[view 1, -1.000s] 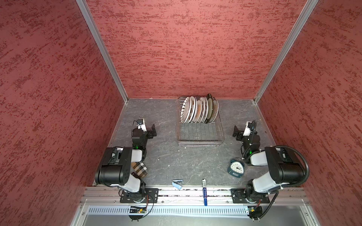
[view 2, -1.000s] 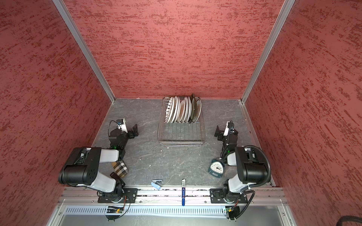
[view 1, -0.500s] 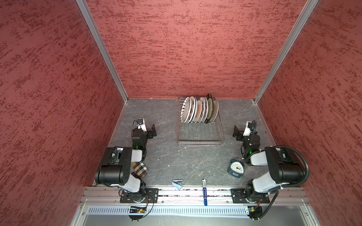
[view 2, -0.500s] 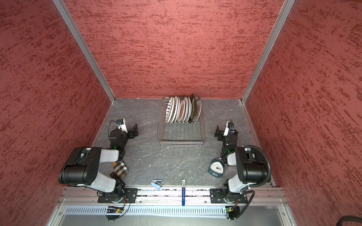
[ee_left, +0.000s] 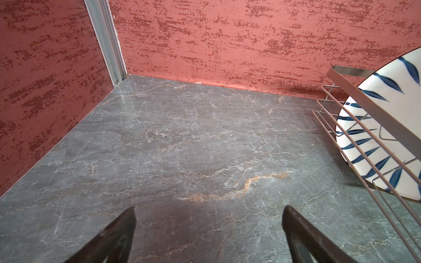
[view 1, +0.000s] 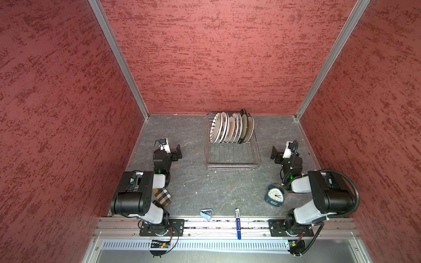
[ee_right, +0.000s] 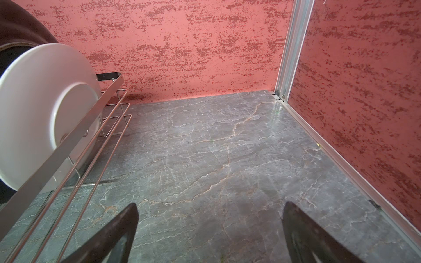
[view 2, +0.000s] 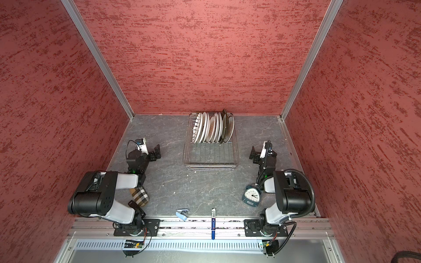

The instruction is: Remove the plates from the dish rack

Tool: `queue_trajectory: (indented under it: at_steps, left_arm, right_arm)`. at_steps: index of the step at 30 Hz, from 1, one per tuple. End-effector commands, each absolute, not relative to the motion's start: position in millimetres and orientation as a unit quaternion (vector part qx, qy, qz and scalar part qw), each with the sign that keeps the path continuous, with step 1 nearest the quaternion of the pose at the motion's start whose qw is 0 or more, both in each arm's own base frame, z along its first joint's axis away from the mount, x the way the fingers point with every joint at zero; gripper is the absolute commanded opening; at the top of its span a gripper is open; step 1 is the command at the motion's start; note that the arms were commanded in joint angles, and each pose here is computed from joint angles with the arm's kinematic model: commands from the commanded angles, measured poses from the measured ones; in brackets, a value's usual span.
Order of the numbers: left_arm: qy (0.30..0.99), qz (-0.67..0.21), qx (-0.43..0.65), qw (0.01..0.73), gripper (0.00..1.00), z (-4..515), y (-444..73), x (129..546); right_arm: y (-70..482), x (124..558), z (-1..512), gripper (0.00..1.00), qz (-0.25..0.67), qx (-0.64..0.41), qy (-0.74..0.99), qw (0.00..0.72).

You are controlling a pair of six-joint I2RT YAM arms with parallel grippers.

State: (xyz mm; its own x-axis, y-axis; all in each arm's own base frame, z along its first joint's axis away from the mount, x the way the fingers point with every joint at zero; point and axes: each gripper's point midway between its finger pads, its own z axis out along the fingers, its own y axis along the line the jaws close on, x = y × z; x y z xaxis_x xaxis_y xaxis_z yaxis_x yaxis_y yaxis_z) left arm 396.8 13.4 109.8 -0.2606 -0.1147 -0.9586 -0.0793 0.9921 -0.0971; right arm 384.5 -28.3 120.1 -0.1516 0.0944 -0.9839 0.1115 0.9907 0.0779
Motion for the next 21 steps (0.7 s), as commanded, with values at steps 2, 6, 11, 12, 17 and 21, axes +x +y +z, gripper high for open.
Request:
queue_trajectory:
  at_steps: [2,6,11,12,17,21]
  left_arm:
    - [0.789,-0.007,-0.056,0.611,0.99,114.9,14.0,401.4]
    - [0.788,-0.01,-0.052,0.613,0.99,115.1,12.4,400.8]
    - [0.777,-0.015,-0.042,0.627,0.99,123.3,8.1,392.9]
    - [0.774,-0.016,-0.036,0.632,0.99,126.2,5.3,391.0]
    - [0.771,0.001,-0.006,0.636,1.0,152.8,-8.6,384.5]
    - [0.749,-0.035,-0.014,0.662,0.99,197.0,-19.1,368.9]
  right_arm:
    - [-26.6,389.4,134.9,0.99,-0.007,0.057,0.745,0.665]
    - [-28.5,389.0,135.7,0.99,-0.01,0.063,0.745,0.665]
    - [-27.3,376.9,160.0,0.99,-0.011,0.059,0.726,0.686]
    - [-28.3,374.0,166.2,0.99,-0.012,0.062,0.721,0.69]
    - [-30.0,361.0,204.7,0.99,0.002,0.085,0.696,0.713]
    - [-27.2,354.1,239.7,0.99,0.065,0.132,0.671,0.726]
